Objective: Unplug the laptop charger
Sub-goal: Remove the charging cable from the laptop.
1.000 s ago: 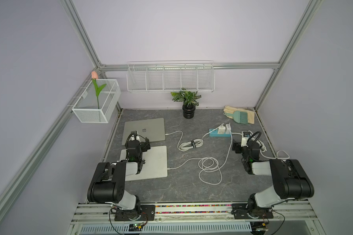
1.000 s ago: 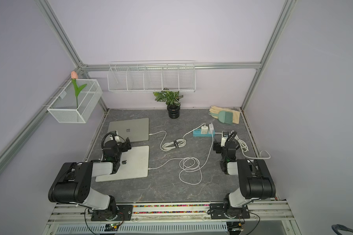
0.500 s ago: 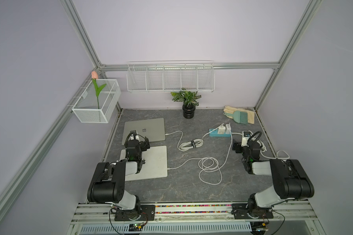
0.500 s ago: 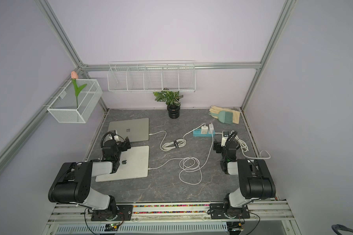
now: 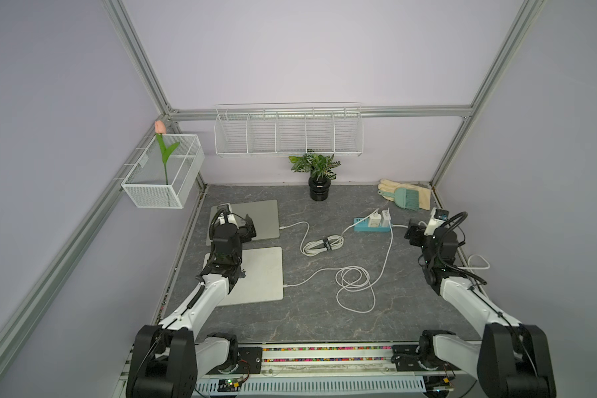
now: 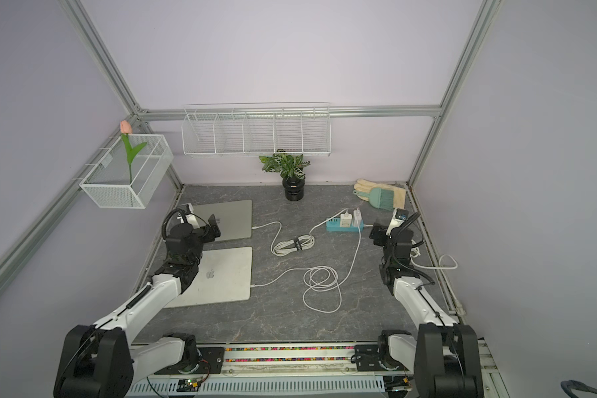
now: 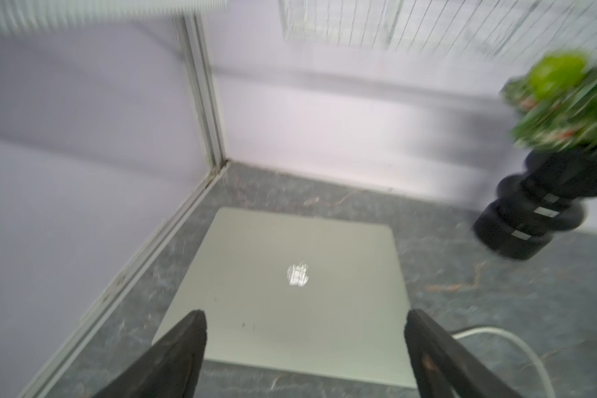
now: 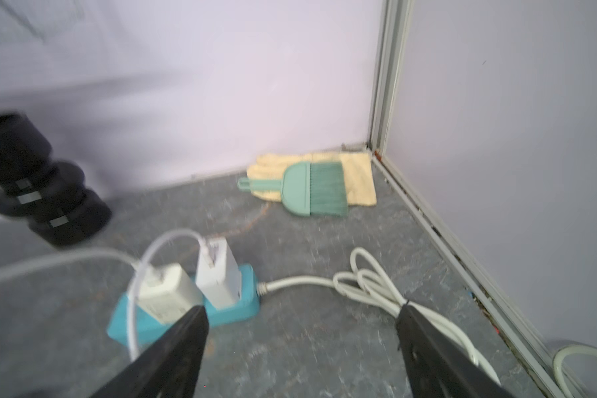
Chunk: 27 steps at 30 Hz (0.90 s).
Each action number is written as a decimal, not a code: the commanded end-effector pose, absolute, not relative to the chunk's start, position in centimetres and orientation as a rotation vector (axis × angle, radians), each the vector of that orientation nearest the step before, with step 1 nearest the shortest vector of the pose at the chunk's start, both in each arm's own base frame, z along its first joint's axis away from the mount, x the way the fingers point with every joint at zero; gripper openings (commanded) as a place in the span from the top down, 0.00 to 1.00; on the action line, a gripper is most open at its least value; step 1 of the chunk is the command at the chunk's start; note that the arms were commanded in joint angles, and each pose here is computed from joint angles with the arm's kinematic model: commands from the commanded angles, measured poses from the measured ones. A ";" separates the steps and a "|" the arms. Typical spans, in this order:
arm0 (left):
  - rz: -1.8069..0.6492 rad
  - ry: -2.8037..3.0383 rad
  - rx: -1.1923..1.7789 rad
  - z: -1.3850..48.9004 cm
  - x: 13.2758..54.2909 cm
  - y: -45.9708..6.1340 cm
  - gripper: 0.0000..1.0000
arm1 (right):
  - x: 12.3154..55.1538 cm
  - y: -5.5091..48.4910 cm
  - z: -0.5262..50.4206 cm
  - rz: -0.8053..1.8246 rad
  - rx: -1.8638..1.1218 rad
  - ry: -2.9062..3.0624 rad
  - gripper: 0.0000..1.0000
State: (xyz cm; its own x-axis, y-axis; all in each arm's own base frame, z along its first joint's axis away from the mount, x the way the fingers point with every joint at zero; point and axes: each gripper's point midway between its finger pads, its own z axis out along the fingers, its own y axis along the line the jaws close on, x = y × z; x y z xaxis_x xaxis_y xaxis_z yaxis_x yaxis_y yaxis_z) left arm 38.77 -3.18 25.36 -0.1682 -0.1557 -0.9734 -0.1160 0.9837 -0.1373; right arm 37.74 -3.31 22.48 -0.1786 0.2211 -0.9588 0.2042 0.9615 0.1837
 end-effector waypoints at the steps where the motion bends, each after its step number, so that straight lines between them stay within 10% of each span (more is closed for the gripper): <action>1: -0.143 1.932 -0.217 23.9 37.1 -6.6 0.11 | 36.2 -2.1 23.8 0.228 0.433 1.817 0.11; 12: -0.203 2.381 -0.150 16.6 30.9 -12.4 0.15 | 31.4 15.9 28.4 0.438 -0.464 1.912 0.06; 27: -0.131 2.624 -0.261 7.7 26.3 -10.7 0.10 | 24.8 32.2 17.1 0.557 -1.386 1.909 0.02</action>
